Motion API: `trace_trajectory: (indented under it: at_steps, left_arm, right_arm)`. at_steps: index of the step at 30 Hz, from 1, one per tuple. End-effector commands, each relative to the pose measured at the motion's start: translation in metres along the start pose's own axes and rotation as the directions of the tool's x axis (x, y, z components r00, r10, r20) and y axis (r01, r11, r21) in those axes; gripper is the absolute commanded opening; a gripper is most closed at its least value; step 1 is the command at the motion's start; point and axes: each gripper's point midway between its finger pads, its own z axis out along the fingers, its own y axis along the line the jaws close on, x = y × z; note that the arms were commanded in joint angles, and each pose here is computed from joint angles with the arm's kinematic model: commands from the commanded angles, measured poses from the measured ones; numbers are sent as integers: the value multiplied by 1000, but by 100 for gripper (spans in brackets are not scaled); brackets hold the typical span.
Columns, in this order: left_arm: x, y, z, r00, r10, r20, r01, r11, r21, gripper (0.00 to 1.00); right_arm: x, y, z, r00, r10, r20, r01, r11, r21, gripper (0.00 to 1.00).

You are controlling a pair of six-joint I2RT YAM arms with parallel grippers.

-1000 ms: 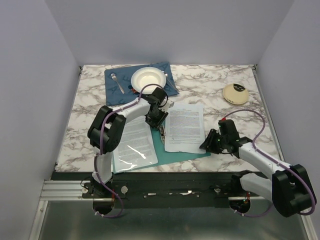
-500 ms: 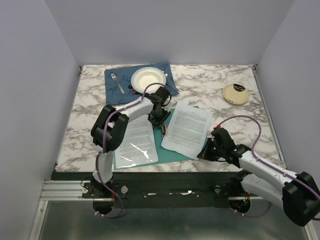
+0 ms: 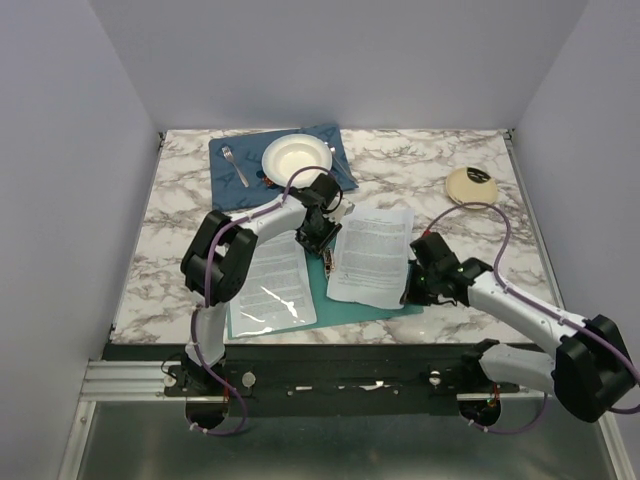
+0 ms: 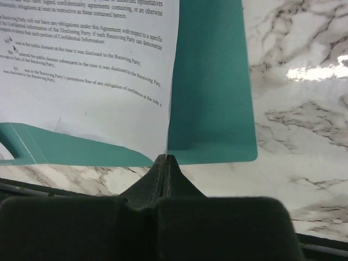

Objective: Put the files into the folder

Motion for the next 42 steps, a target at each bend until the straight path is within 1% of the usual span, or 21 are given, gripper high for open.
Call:
trace_trajectory:
  at_steps: [1, 2, 4, 9, 10, 12, 14, 15, 17, 18, 19, 20, 24, 26, 27, 29, 30, 33, 35, 37, 42]
  left_arm:
    - [33, 3, 15, 996, -1, -94, 1, 1000, 1, 45]
    - [32, 3, 14, 996, 0, -92, -1, 1000, -1, 45]
    - [34, 4, 14, 996, 1, -93, -1, 1000, -4, 45]
    - [36, 5, 11, 996, 1, -87, -1, 1000, 0, 45]
    - [34, 5, 9, 997, 0, -81, 0, 1000, 2, 45]
    - [33, 4, 7, 997, 2, -75, -2, 1000, 6, 45]
    - [31, 5, 4, 998, 2, -66, -2, 1000, 5, 45]
    - [31, 4, 3, 998, 1, -63, 0, 1000, 7, 45]
    - [31, 4, 0, 998, 0, -60, 1, 1000, 11, 45]
    - [31, 5, -1, 998, -1, -56, 2, 1000, 8, 45]
    - [32, 3, -2, 998, 1, -57, -1, 1000, 12, 45]
    - [31, 4, -5, 999, 1, -50, 0, 1000, 12, 45]
    - [34, 3, -9, 999, -3, -42, 4, 1000, 16, 45]
    - [36, 4, -9, 999, -5, -45, 6, 1000, 17, 45]
    - [36, 4, -10, 999, -5, -44, 5, 1000, 16, 45]
    - [36, 3, -10, 999, -6, -42, 7, 1000, 19, 45]
    - [35, 3, -10, 999, -7, -39, 8, 1000, 21, 45]
    - [30, 1, -10, 999, -14, -32, 15, 999, 31, 44]
    - [27, 0, -11, 1000, -16, -25, 17, 999, 35, 44]
    - [24, -1, -11, 1000, -18, -20, 18, 999, 40, 44]
    - [22, 0, -8, 999, -21, -24, 22, 999, 42, 44]
  right_arm:
    - [-9, -14, -8, 984, -169, -55, 174, 978, 116, 1]
    - [-7, -16, -6, 981, -171, -85, 182, 974, 137, 1]
    - [-5, -7, -4, 969, -223, -107, 233, 968, 97, 1]
    - [7, -14, -1, 939, -276, -206, 316, 929, 194, 1]
    - [5, -14, -1, 939, -273, -207, 315, 925, 213, 5]
    - [2, -22, -4, 943, -259, -210, 311, 909, 277, 23]
    - [-2, -18, -5, 951, -246, -188, 292, 916, 276, 36]
    - [-6, -15, -5, 956, -241, -166, 279, 921, 273, 51]
    - [-17, -15, -7, 971, -210, -111, 235, 922, 309, 62]
    - [-22, -15, -8, 976, -199, -87, 216, 920, 326, 71]
    - [-32, -20, -9, 984, -173, -31, 172, 913, 371, 75]
    - [-38, -21, -9, 987, -161, 1, 148, 911, 385, 76]
    - [-84, -15, 3, 980, -93, 173, 34, 949, 314, 75]
    - [-101, -17, 6, 974, -92, 205, 28, 954, 298, 73]
    - [-122, -20, 9, 966, -66, 248, -7, 960, 281, 73]
    - [-138, -22, 12, 963, -58, 263, -12, 966, 259, 73]
    - [-152, -29, 17, 958, -30, 285, -45, 966, 253, 73]
    - [-185, -22, 23, 945, 26, 327, -80, 985, 151, 73]
    - [-197, -13, 34, 952, 62, 300, -92, 992, 89, 73]
    - [-200, -13, 51, 962, 94, 256, -115, 991, 66, 73]
    - [-214, -1, 72, 970, 112, 214, -121, 992, 28, 69]
